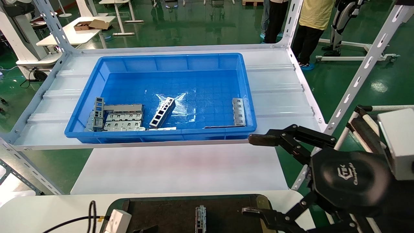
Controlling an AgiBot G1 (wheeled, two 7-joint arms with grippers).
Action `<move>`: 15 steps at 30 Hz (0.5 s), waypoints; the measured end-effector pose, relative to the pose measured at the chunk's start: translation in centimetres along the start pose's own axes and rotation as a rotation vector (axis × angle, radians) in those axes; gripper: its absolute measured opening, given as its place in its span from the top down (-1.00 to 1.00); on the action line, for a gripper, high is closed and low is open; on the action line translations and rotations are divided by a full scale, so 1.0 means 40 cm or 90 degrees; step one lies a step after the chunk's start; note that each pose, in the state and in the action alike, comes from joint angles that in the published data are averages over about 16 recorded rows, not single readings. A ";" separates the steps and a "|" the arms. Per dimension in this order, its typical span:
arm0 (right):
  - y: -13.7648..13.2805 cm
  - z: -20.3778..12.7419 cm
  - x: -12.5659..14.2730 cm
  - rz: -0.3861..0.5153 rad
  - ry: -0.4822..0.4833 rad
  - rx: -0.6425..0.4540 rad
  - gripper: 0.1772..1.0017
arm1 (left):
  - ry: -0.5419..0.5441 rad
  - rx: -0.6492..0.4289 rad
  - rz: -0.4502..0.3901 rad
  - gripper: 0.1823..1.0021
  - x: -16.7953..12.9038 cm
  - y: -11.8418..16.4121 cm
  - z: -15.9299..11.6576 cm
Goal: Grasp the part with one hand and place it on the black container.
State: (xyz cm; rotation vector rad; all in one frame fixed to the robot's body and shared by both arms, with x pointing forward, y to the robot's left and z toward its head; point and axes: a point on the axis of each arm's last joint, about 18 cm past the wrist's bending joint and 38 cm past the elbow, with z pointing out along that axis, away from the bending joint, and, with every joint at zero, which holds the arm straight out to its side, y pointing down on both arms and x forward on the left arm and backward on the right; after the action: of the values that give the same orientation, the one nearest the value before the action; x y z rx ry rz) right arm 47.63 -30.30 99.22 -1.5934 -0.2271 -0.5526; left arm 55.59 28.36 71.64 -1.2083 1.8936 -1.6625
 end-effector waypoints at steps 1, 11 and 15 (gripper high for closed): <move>0.000 0.000 0.000 0.000 0.000 0.000 -1.00 | 0.009 -0.001 0.008 -1.00 0.001 -0.005 -0.012; 0.000 0.000 0.000 0.000 0.000 0.000 -1.00 | 0.074 0.001 0.081 -1.00 0.008 -0.060 -0.106; 0.000 0.000 0.000 0.000 0.000 0.000 -1.00 | 0.090 0.004 0.099 -1.00 0.011 -0.081 -0.136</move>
State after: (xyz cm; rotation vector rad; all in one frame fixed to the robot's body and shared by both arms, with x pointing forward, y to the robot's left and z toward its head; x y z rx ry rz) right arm 47.63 -30.30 99.22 -1.5934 -0.2271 -0.5526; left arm 52.57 31.64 76.17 -0.9356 2.0074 -1.7083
